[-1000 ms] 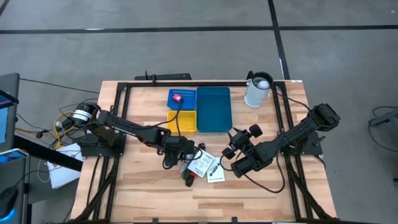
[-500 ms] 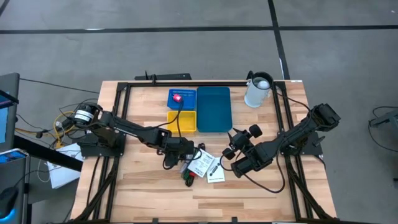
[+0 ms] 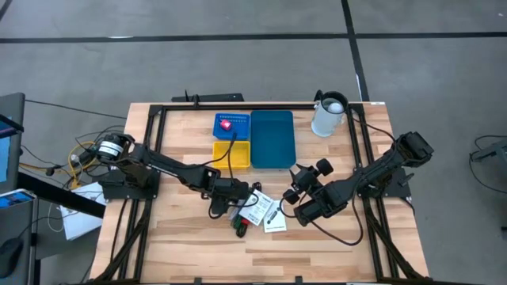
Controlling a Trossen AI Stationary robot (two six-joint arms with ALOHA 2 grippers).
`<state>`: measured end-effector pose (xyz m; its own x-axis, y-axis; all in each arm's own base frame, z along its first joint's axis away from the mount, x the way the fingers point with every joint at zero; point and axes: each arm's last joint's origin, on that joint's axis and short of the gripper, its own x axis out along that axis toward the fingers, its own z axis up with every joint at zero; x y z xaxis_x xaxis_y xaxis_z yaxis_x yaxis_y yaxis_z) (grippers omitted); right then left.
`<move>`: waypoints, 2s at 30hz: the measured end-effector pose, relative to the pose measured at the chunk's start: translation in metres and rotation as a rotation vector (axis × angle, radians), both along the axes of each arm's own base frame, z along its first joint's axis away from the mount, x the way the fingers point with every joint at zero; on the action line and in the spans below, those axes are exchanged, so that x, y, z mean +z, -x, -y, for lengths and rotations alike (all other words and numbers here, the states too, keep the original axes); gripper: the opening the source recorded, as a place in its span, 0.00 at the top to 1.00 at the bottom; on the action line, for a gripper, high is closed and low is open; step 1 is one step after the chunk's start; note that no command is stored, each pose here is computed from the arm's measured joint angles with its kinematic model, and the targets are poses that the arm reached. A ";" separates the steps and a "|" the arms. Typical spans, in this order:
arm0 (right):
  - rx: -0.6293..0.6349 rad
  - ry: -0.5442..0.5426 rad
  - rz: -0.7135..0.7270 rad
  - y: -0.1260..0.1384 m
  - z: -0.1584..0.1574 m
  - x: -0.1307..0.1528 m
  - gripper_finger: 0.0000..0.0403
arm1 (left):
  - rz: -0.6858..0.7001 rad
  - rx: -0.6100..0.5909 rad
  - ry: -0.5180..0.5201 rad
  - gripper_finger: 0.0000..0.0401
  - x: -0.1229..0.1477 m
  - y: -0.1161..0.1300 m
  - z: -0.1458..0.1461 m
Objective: Pick and place items into bin
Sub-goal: Put the black charger adapter into the blue basket
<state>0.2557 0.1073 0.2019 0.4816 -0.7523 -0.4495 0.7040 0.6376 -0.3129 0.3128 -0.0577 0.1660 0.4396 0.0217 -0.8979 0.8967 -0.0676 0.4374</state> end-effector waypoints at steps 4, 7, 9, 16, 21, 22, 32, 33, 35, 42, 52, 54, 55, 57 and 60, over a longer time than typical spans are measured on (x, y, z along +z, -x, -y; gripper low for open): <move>0.001 0.000 0.000 0.000 0.000 0.000 0.67 | -0.004 -0.004 0.002 0.50 0.000 0.000 0.000; 0.000 0.000 0.000 0.000 0.000 0.000 0.67 | -0.007 -0.009 0.011 0.50 0.000 0.000 0.000; 0.000 0.000 0.000 0.000 0.000 0.000 0.67 | -0.007 -0.016 0.008 0.50 0.000 0.000 0.000; 0.000 0.000 0.000 0.000 0.000 0.000 0.67 | -0.009 -0.023 0.015 0.50 0.000 0.000 0.001; 0.000 0.000 0.000 0.000 0.000 0.000 0.67 | -0.011 -0.027 0.019 0.50 0.000 0.000 0.001; 0.000 0.000 0.000 0.000 0.000 0.000 0.67 | -0.011 -0.028 0.021 0.50 0.000 0.000 0.001; 0.000 -0.001 0.004 0.000 0.000 0.000 0.67 | -0.013 -0.049 0.025 0.50 -0.001 0.000 0.001; 0.000 -0.001 0.004 0.000 0.000 0.000 0.67 | -0.013 -0.050 0.026 0.50 -0.001 0.000 0.001; 0.000 -0.001 0.005 0.000 0.000 0.000 0.67 | -0.013 -0.050 0.026 0.50 -0.001 0.000 0.001; 0.000 -0.003 0.008 -0.001 0.000 0.000 0.67 | -0.056 -0.050 0.025 0.50 -0.013 -0.002 0.002; 0.001 -0.006 0.015 -0.001 -0.001 0.000 0.67 | -0.043 -0.042 0.057 0.50 -0.014 -0.004 0.002; 0.001 -0.006 0.015 -0.001 -0.001 0.000 0.67 | -0.043 -0.038 0.058 0.50 -0.014 -0.004 0.002; 0.001 -0.006 0.015 -0.001 -0.001 0.000 0.67 | -0.043 -0.029 0.059 0.50 -0.014 -0.004 0.002; 0.001 -0.006 0.015 -0.001 -0.001 0.000 0.67 | -0.045 -0.018 0.061 0.50 -0.014 -0.004 0.001; 0.001 -0.006 0.016 -0.001 -0.001 0.000 0.67 | -0.048 -0.015 0.061 0.50 -0.014 -0.004 0.001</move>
